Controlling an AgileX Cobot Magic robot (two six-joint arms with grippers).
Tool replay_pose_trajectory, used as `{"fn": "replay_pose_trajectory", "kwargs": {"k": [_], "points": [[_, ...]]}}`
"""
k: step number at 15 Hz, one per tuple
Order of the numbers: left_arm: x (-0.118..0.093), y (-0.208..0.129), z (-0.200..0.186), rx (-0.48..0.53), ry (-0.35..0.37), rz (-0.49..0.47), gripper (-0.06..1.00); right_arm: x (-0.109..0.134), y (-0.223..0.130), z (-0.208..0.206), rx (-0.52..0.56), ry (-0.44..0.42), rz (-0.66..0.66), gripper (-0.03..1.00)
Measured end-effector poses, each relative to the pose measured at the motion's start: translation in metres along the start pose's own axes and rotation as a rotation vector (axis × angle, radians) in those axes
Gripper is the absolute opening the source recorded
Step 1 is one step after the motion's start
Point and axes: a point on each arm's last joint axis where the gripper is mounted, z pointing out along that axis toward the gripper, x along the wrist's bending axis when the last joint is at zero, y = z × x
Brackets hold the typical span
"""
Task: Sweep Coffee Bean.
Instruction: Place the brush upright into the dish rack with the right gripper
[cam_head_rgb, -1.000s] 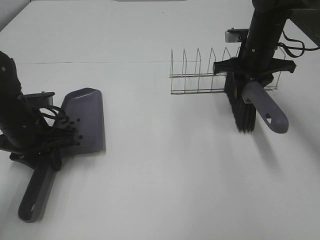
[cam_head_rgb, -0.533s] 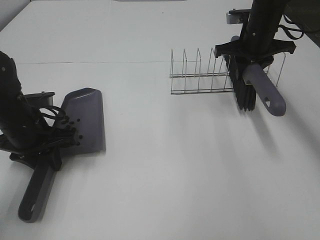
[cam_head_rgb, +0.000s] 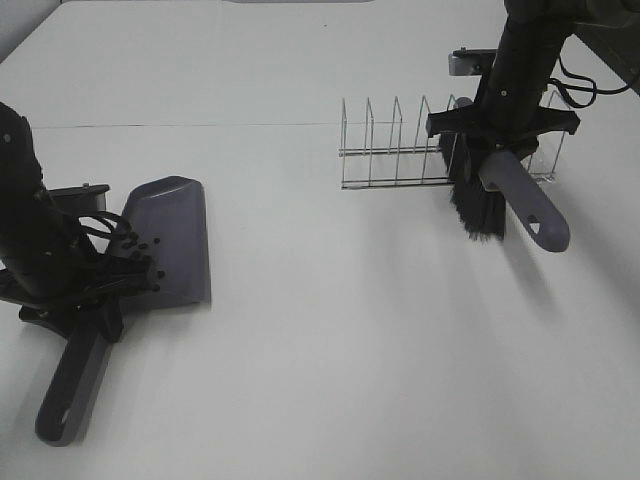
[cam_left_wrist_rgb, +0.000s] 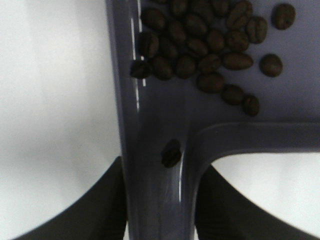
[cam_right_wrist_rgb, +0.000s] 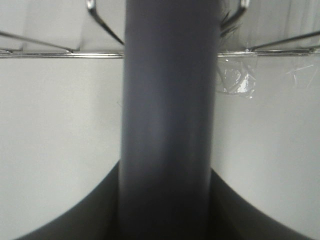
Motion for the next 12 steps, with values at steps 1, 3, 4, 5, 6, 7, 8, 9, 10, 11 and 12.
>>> {"fn": "replay_pose_trajectory", "kwargs": {"k": [1, 3, 4, 5, 6, 7, 8, 9, 10, 11, 12], "points": [[0.0, 0.0, 0.0, 0.0, 0.0, 0.0, 0.34, 0.0, 0.0002, 0.0, -0.002, 0.0, 0.0, 0.35], [0.0, 0.0, 0.0, 0.0, 0.0, 0.0, 0.34, 0.0001, 0.0008, 0.0, -0.009, 0.001, 0.0, 0.35], [0.0, 0.0, 0.0, 0.0, 0.0, 0.0, 0.34, 0.0002, 0.0022, -0.001, -0.021, 0.003, 0.0, 0.35], [0.0, 0.0, 0.0, 0.0, 0.0, 0.0, 0.34, 0.0004, 0.0038, -0.001, -0.033, 0.004, 0.0, 0.35], [0.0, 0.0, 0.0, 0.0, 0.0, 0.0, 0.34, 0.0009, 0.0057, -0.0027, -0.042, 0.009, 0.003, 0.35], [0.0, 0.0, 0.0, 0.0, 0.0, 0.0, 0.34, 0.0012, 0.0072, -0.0021, -0.046, 0.011, 0.003, 0.35], [0.0, 0.0, 0.0, 0.0, 0.0, 0.0, 0.34, 0.0019, 0.0085, -0.0031, -0.052, 0.019, 0.007, 0.35], [0.0, 0.0, 0.0, 0.0, 0.0, 0.0, 0.34, 0.0027, 0.0085, -0.0026, -0.049, 0.026, 0.011, 0.35], [0.0, 0.0, 0.0, 0.0, 0.0, 0.0, 0.34, 0.0028, 0.0085, -0.0026, -0.049, 0.027, 0.011, 0.35], [0.0, 0.0, 0.0, 0.0, 0.0, 0.0, 0.34, 0.0025, 0.0085, -0.0026, -0.048, 0.029, 0.013, 0.35], [0.0, -0.0001, 0.0, 0.001, 0.0, 0.0, 0.34, 0.0025, 0.0084, -0.0026, -0.047, 0.03, 0.013, 0.35]]}}
